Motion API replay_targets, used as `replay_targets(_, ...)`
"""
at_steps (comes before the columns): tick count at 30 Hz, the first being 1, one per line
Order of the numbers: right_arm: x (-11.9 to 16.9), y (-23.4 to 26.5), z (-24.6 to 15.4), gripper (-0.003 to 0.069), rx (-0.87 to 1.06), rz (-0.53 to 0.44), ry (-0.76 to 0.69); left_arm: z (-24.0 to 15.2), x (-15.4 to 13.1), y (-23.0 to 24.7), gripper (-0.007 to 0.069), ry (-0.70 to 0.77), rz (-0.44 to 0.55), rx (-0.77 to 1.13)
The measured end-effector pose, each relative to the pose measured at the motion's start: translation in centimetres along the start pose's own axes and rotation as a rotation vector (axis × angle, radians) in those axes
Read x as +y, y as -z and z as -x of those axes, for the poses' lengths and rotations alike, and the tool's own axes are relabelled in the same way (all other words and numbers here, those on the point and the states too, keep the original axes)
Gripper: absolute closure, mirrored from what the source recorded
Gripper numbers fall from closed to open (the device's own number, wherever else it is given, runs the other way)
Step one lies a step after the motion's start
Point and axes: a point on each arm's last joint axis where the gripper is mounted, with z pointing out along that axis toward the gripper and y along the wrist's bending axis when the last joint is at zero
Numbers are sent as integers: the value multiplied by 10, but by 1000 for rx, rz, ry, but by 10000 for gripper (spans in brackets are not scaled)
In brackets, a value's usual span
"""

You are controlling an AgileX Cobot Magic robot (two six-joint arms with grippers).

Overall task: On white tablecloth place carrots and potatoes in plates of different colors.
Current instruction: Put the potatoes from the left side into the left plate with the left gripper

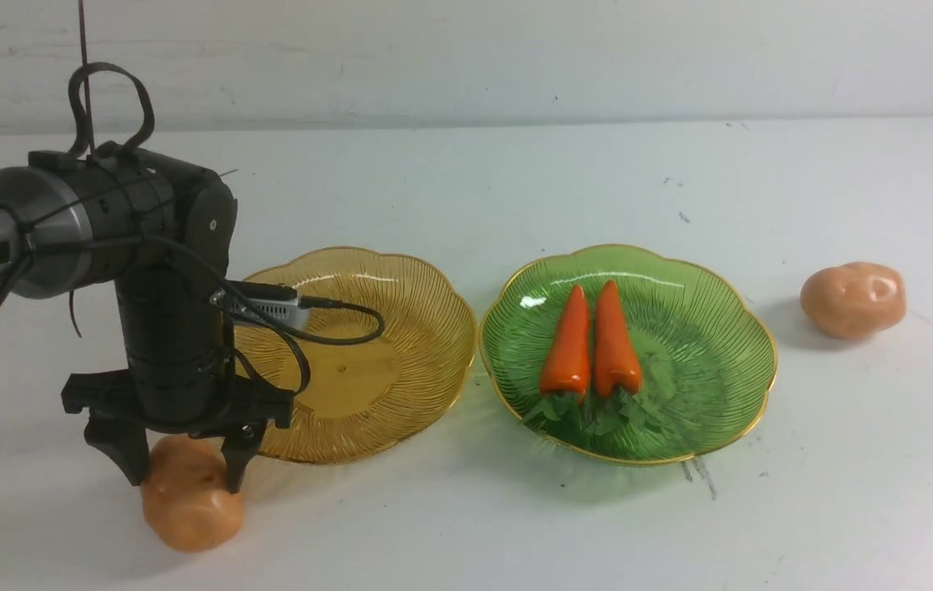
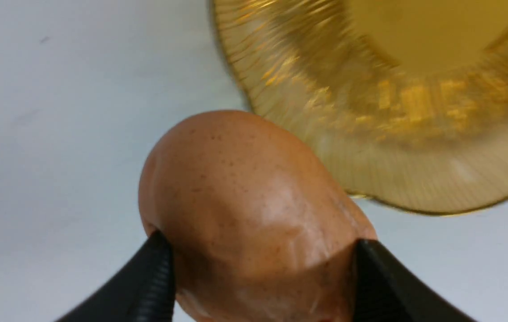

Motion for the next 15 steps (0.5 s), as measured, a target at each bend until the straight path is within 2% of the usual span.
replay_targets(5, 0, 0, 0, 674, 0, 0, 0, 22, -24, -1, 225, -32, -226, -108)
replay_targets(7, 0, 0, 0, 674, 0, -3, 1, 29, -30, -13, 225, -32, -270, -122)
replay_targets(10, -5, -1, 4, 674, -30, -55, 3, 38, -33, -40, 223, -41, -254, -96)
replay_targets(13, -21, -12, 14, 674, -20, -185, -79, 43, -35, -62, 215, -34, -229, -73)
replay_targets(15, -32, -22, 24, 674, 17, -265, -118, 44, -35, -70, 174, -26, -226, -68)
